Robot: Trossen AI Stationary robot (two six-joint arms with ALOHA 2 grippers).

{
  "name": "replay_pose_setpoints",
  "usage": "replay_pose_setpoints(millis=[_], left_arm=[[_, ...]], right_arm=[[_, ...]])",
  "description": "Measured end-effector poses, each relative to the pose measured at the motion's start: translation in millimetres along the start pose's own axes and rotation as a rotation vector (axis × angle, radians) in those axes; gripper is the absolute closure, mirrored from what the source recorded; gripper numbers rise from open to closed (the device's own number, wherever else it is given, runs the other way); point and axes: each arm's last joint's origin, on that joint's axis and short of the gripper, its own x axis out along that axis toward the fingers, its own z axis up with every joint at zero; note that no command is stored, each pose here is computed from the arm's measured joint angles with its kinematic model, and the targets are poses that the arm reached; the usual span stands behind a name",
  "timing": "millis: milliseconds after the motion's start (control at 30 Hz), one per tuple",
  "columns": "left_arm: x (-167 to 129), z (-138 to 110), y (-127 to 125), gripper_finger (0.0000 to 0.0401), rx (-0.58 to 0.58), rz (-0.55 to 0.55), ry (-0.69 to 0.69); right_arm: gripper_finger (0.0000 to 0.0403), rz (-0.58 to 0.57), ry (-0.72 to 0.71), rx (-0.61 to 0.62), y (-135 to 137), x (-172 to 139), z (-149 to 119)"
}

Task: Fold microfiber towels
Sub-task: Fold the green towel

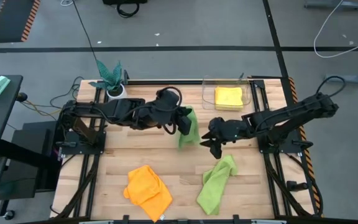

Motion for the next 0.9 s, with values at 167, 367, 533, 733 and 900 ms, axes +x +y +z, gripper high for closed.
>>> replay_pose_setpoints(millis=[167,367,533,733,900], left_arm=[[0.2,2.5,-2.2,0.0395,0.009,-0.029,-0.014],[0.3,3.1,-4.9,0.0395,0.006,-0.079,0.001],[0.2,4.1,-6.0,0.0395,-0.003,-0.093,-0.006],[0.8,4.7,-5.9,0.0395,-0.007,-0.11,0.006],[1.2,6.9,-6.7,0.0395,-0.019,-0.127,-0.006]], right_arm=[[0.0242,-0.037,-0.021,-0.005,-6.4,7.6,4.8],[0.0243,-0.077,-0.025,-0.025,-18.2,17.0,11.5],[0.0245,-0.066,-0.026,-0.035,-22.1,19.5,15.0],[0.0245,-0.044,-0.034,-0.041,-20.4,22.2,16.6],[0.0245,-0.031,-0.034,-0.052,-18.2,24.7,15.9]])
